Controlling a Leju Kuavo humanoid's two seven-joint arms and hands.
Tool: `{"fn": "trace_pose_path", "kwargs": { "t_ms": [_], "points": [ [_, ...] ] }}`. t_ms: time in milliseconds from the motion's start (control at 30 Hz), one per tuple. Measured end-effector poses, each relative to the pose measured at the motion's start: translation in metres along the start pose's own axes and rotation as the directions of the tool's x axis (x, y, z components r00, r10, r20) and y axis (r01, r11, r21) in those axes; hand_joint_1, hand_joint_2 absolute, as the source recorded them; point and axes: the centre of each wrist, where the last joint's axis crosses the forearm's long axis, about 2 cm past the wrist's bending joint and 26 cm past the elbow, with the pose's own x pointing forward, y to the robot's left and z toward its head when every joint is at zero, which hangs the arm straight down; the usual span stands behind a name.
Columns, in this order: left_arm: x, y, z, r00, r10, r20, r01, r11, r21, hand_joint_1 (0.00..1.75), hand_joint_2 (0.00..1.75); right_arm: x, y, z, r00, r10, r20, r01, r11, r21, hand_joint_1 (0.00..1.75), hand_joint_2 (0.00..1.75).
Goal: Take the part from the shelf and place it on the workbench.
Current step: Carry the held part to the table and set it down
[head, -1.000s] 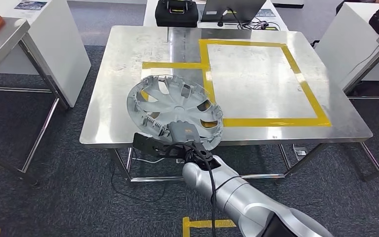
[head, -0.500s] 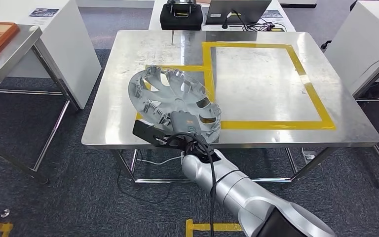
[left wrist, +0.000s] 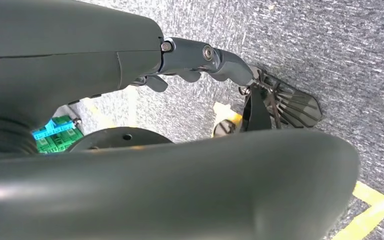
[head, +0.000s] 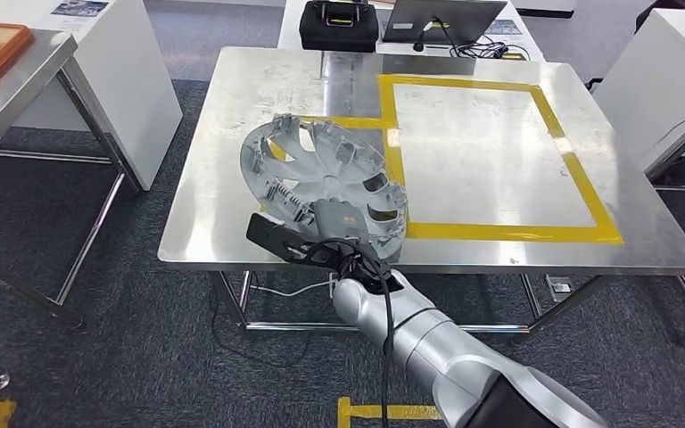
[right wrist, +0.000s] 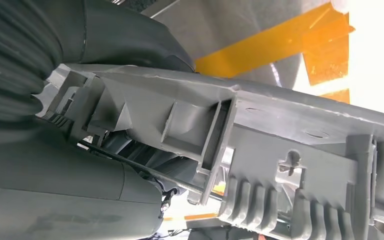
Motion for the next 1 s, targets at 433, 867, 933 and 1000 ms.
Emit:
{"fn": "trace_pose_path", "kwargs": {
  "t_ms": [433,867,933,1000],
  "points": [
    [0.001,-0.003,0.0,1.0,-0.003,0.003,0.004,1.0,-0.008,0.0,0.0,-0.01,-0.008,-0.002,0.998,-0.055,-0.03,0.055,0.998,-0.03,1.75,1.75],
    [0.0,0.001,0.0,1.0,-0.009,0.001,0.009,1.0,-0.003,0.0,0.0,-0.021,-0.009,-0.003,0.994,-0.078,-0.081,0.073,0.995,-0.063,1.75,1.75],
    [0.0,0.001,0.0,1.0,-0.009,0.001,0.009,1.0,-0.003,0.0,0.0,-0.024,-0.009,-0.003,0.993,-0.08,-0.089,0.075,0.995,-0.065,1.75,1.75],
    [0.0,0.001,0.0,1.0,-0.009,0.001,0.009,1.0,-0.002,0.0,0.0,-0.028,-0.008,-0.002,0.992,-0.082,-0.098,0.076,0.995,-0.063,1.75,1.75]
  ]
}}
